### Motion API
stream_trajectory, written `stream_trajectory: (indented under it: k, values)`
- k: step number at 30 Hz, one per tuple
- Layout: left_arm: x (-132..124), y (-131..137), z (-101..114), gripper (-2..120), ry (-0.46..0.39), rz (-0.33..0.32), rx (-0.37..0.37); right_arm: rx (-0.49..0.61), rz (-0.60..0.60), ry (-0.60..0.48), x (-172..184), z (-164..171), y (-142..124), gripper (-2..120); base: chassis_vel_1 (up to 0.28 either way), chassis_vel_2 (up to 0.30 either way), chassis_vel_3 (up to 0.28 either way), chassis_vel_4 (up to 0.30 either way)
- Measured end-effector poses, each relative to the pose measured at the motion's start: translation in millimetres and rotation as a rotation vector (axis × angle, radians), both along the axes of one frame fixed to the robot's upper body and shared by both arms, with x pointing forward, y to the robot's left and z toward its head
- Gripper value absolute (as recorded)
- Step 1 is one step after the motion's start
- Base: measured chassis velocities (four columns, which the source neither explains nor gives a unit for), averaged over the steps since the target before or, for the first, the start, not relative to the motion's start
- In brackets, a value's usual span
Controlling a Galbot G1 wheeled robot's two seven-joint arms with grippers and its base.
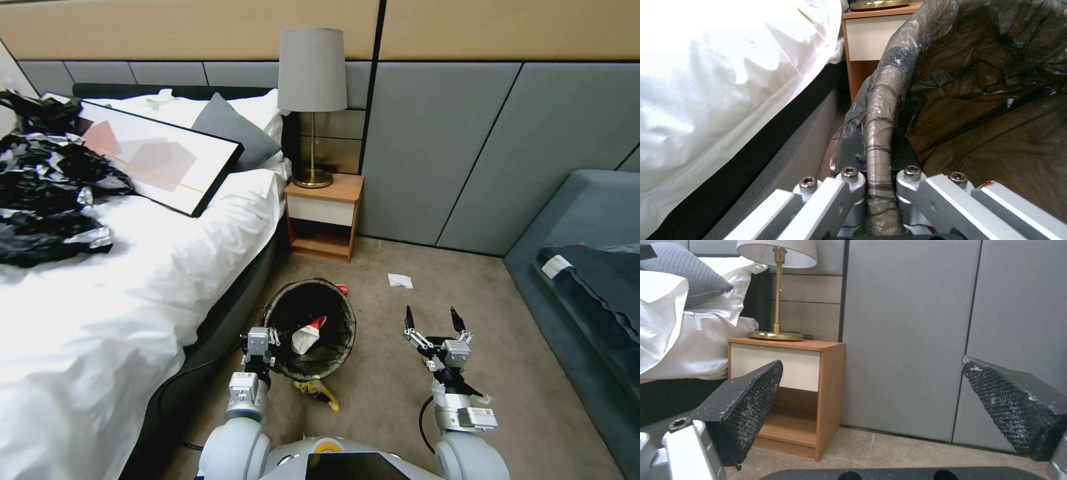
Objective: Pick up the trash bin, then pick up the garbage from the floor and place it into the trash bin.
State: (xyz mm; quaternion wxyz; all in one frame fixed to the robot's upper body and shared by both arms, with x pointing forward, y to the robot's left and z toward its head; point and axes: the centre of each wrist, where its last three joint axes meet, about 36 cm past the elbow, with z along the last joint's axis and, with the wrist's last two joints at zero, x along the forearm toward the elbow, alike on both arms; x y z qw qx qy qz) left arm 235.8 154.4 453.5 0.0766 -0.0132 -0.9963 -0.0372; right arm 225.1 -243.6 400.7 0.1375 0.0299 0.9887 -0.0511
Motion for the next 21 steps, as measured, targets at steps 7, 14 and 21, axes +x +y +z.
stream_trajectory:
  k: [7, 14, 21]
  values:
    - [0.2, -0.5, -0.4, 1, 0.001, 0.000, -0.001, 0.011, -0.016, 0.006, 3.2, -2.1, -2.2, 100, 0.000, 0.000, 0.000, 0.000]
    - [0.1, -1.5, -1.0, 1, 0.002, -0.001, -0.001, 0.040, -0.100, 0.086, 4.5, -2.4, -4.4, 100, 0.000, 0.000, 0.000, 0.000]
    - [-0.1, -3.4, -1.7, 1, 0.004, -0.005, -0.003, 0.112, -0.287, 0.328, 7.3, 2.7, 2.2, 100, 0.000, 0.000, 0.000, 0.000]
